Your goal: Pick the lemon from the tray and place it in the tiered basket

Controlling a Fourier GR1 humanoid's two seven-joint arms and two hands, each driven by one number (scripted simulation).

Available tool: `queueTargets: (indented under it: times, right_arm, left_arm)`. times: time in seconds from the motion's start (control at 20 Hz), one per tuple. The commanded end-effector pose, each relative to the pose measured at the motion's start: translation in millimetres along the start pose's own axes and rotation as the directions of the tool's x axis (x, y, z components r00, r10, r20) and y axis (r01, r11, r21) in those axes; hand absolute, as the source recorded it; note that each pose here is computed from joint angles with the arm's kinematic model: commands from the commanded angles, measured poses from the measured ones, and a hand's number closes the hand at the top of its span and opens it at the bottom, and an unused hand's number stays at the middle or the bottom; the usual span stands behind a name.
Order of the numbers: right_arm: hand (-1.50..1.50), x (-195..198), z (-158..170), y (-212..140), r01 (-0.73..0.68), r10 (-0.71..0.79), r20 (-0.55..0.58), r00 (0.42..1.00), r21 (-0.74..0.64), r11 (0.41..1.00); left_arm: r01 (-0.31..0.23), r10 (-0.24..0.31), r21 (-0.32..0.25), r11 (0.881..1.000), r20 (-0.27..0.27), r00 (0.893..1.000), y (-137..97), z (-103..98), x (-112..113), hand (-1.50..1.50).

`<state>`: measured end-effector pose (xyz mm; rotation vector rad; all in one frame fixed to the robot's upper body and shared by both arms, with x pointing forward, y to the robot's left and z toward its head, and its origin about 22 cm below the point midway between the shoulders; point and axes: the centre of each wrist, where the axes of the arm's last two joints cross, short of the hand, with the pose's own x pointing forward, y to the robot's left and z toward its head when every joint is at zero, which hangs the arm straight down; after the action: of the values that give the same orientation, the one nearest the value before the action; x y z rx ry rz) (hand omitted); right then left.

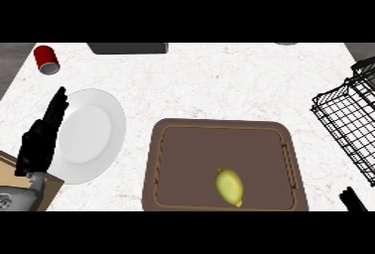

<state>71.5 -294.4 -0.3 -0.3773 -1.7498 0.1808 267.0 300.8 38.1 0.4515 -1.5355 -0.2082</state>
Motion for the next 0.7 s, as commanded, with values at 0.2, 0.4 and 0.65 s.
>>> queueTargets:
  times: [0.2,0.4,0.65]
  right_arm:
    - [-1.5,78,-36,3,-0.122,0.125,-0.114,0.986,0.039,0.992]
    - [-1.5,91,-23,36,-0.102,0.119,-0.199,0.973,0.092,0.99]
    - [-1.5,87,-47,59,-0.166,0.211,-0.257,0.943,0.184,0.969]
  left_arm:
    - [-0.001,0.002,-0.026,1.0,0.01,1.0,5,-23,2,0.0]
    - [0.003,-0.003,-0.033,0.999,0.002,1.0,-15,0,5,0.0]
    - [-0.004,0.004,-0.024,1.0,0.015,1.0,-10,-20,9,0.0]
